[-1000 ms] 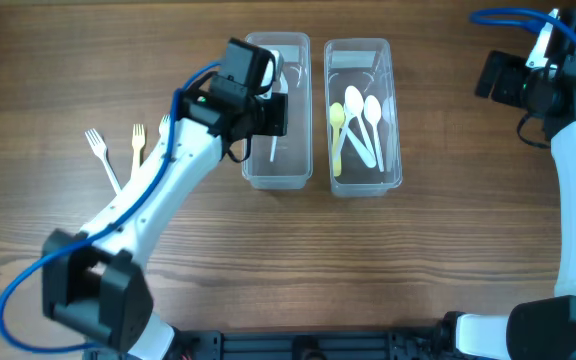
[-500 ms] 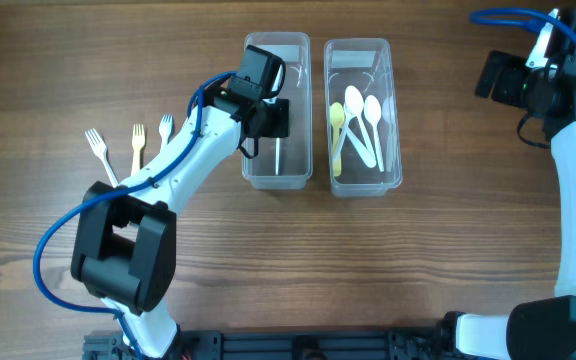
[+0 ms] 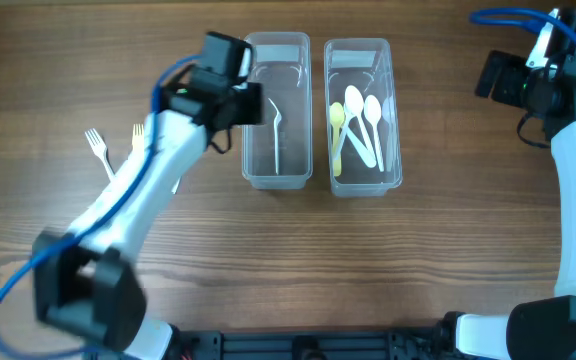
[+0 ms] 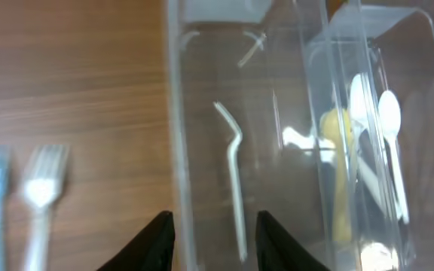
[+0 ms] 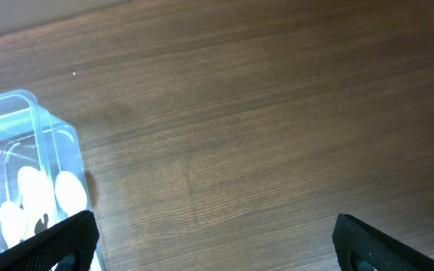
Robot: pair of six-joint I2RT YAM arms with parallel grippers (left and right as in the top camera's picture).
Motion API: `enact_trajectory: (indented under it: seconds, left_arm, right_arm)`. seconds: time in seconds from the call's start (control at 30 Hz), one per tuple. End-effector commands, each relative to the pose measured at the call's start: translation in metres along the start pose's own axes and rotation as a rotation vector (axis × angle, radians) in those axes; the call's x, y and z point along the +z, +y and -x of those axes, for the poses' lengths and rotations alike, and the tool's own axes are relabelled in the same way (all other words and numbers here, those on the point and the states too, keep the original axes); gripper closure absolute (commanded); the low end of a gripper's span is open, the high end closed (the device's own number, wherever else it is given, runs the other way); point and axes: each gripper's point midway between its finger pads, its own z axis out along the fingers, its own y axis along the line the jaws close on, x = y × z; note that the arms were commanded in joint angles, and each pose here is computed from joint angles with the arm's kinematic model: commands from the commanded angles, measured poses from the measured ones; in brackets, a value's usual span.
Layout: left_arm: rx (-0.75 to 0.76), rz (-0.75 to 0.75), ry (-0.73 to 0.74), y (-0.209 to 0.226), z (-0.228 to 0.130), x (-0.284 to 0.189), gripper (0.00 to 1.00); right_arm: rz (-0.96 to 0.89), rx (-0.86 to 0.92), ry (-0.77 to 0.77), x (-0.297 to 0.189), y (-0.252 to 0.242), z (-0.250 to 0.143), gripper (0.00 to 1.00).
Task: Pack container
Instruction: 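Move the left gripper back and grasp a white fork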
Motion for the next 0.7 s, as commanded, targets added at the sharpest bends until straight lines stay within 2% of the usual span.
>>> enact_trajectory:
  seconds: [0.0,0.23,0.47,0.6,0.67]
  left_arm:
    - [0.038,0.127,-0.058,0.032,0.008,-0.04,0.63]
    - [0.111,0.224,0.079,0.063,-0.021,-0.035,0.68]
    - [0.036,0.265,0.156,0.102,-0.033,-0.003,0.67]
    - [0.003,0.276,0.211,0.118,-0.042,0.019,0.58]
    - [-0.011,0.285,0.237,0.127,-0.047,0.032,0.57]
  right_arm:
    - [-0.015,-0.005,0.001,0.002,-0.003,0.001,0.01]
    - [-0.015,-0.006,0.0,0.001,-0.003,0.001,0.0]
    - [-0.015,-0.005,0.0,0.002,-0.003,0.001,0.0]
    - [-0.015,-0.006,0.001,0.002,-0.003,0.001,0.0]
    - [-0.015,-0.006,0.001,0.002,-0.003,0.001,0.0]
